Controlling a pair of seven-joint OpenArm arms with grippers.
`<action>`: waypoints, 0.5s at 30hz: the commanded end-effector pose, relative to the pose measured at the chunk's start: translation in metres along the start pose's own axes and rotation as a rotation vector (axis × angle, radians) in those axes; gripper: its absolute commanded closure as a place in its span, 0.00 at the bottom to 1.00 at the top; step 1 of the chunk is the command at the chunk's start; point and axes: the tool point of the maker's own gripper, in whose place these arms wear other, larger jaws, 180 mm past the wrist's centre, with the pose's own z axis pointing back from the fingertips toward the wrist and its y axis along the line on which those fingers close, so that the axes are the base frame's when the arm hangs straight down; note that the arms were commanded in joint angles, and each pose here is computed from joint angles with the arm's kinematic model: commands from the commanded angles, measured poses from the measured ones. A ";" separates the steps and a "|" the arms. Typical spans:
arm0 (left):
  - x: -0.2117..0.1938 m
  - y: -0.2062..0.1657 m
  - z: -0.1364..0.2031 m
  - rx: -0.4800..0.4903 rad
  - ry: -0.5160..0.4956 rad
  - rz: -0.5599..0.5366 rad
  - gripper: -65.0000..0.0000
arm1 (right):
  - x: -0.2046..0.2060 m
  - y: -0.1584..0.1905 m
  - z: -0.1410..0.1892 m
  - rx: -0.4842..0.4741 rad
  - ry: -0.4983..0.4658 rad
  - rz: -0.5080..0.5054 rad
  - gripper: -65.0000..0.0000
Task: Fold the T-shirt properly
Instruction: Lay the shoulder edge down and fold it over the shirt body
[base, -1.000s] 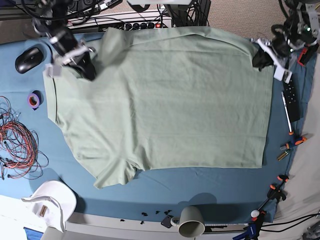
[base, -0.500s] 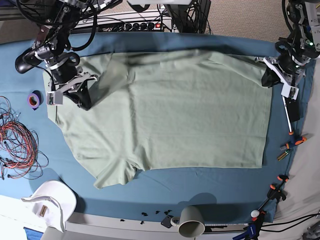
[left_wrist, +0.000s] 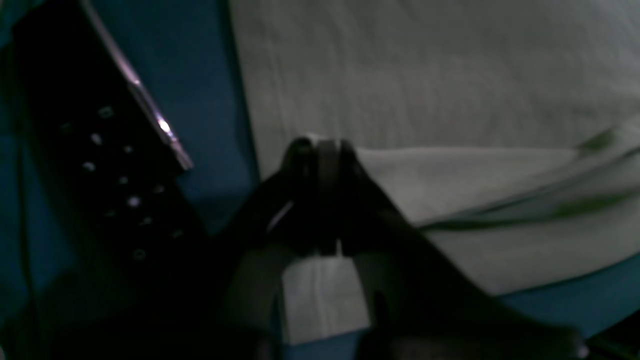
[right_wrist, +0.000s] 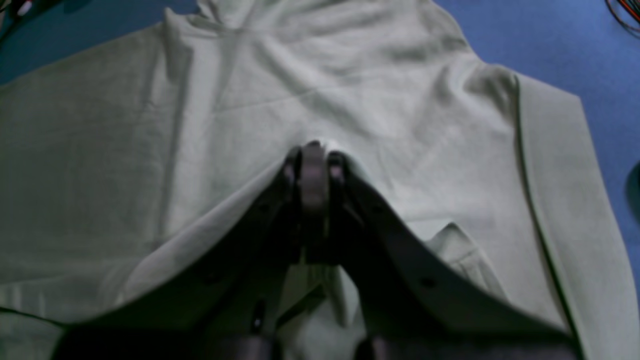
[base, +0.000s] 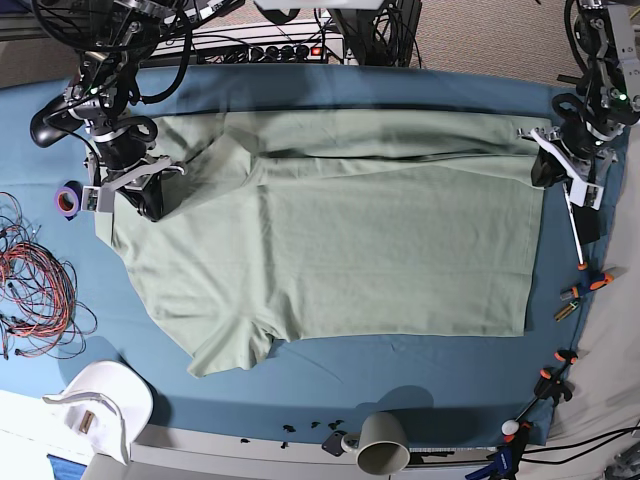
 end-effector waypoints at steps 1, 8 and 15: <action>0.013 0.003 0.004 0.005 -0.037 -0.019 1.00 | 0.019 0.001 0.001 0.008 -0.070 0.009 1.00; 0.013 0.003 0.004 0.005 -0.038 -0.019 1.00 | 0.021 0.001 0.001 0.007 -0.083 0.009 1.00; 0.013 0.003 0.004 0.005 -0.039 -0.019 1.00 | 0.021 0.001 0.001 0.007 -0.082 0.009 1.00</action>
